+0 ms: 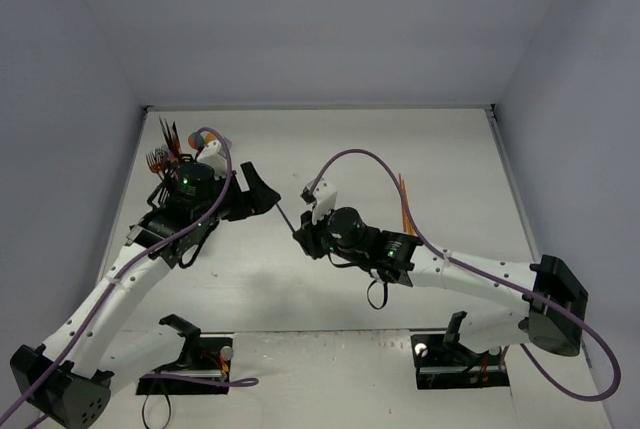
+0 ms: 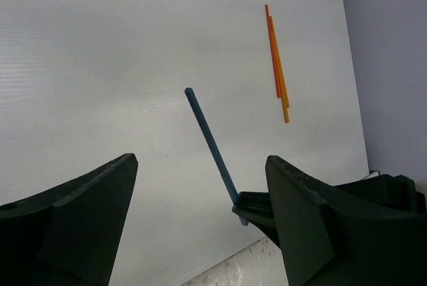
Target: Sort the eating utensils into containers
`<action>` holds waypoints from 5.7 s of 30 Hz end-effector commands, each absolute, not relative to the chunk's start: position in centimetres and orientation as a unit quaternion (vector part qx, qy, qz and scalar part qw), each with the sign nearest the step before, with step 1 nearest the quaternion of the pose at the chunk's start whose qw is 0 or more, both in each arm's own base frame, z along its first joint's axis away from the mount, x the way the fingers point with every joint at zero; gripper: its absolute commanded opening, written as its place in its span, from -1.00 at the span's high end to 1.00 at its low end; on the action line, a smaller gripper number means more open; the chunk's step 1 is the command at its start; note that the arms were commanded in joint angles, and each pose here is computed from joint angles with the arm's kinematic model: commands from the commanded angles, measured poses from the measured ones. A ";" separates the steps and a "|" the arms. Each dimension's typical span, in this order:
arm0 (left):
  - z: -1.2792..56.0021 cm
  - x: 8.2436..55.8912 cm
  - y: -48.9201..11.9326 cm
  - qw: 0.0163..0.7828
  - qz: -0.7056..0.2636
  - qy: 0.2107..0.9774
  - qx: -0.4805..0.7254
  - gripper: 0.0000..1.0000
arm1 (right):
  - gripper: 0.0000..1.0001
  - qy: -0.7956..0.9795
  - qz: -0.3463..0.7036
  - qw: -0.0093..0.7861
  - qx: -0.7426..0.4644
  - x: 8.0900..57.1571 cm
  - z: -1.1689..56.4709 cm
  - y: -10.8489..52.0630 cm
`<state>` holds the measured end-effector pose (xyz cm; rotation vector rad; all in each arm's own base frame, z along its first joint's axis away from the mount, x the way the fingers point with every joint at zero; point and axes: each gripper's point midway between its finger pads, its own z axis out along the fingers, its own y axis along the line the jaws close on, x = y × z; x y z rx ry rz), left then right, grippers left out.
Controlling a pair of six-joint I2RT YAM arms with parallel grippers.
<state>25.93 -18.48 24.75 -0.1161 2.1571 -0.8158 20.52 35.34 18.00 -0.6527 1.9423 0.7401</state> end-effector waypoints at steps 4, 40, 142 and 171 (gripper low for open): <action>27.7 27.6 -21.1 0.444 -0.356 0.821 -0.050 -0.35 | 1.00 0.731 0.358 0.515 -0.268 19.9 23.3 36.7; 30.6 36.6 1.1 0.627 0.060 0.765 -0.134 1.00 | -0.68 0.819 0.193 0.526 -0.123 25.4 18.7 23.7; 26.2 28.1 -16.5 0.466 -0.329 0.817 -0.084 -0.41 | 1.00 0.763 0.344 0.469 -0.281 21.3 21.2 39.6; 26.6 31.0 -10.0 0.554 -0.124 0.819 -0.077 1.00 | -0.15 0.783 0.299 0.499 -0.220 22.7 20.0 35.1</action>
